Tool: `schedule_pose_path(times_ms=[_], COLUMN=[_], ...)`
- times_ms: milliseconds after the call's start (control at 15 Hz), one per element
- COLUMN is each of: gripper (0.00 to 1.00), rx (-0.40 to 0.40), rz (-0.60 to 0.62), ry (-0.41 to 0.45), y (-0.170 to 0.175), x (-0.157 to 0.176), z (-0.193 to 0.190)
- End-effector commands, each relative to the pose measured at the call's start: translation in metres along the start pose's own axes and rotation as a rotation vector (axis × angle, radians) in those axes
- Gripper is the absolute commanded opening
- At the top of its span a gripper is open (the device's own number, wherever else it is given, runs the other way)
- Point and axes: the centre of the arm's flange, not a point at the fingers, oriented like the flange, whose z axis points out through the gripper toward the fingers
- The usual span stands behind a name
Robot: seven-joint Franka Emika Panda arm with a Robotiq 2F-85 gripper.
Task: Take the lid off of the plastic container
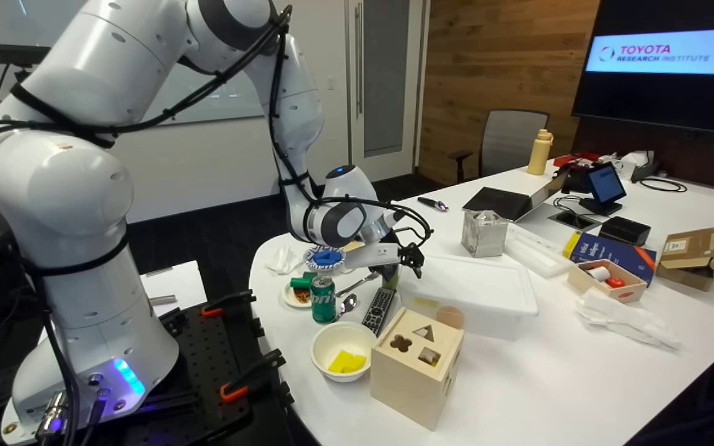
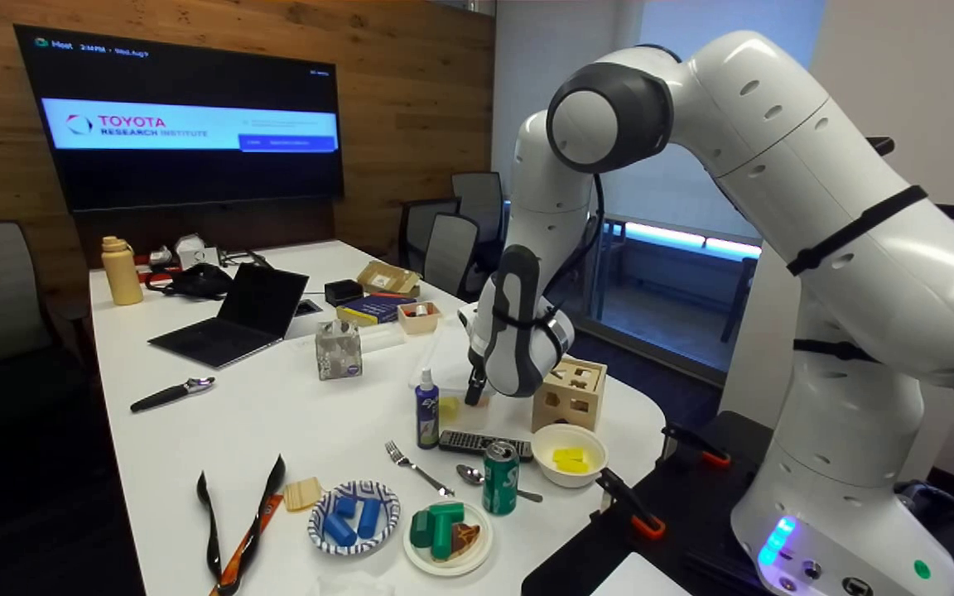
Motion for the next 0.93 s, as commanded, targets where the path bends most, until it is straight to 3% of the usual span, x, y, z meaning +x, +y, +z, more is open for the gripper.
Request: schedule_pose_path(times_ms=[0, 333, 600, 867], gripper=[0.65, 0.28, 0.16, 0.11], rx=[0.015, 0.044, 0.128, 0.264], rz=[0.009, 0.01, 0.023, 0.045], ry=[-0.006, -0.008, -0.023, -0.1], y=[0.004, 0.011, 0.021, 0.041], x=[0.005, 0.007, 0.013, 0.022], z=[0.013, 0.015, 0.015, 0.011])
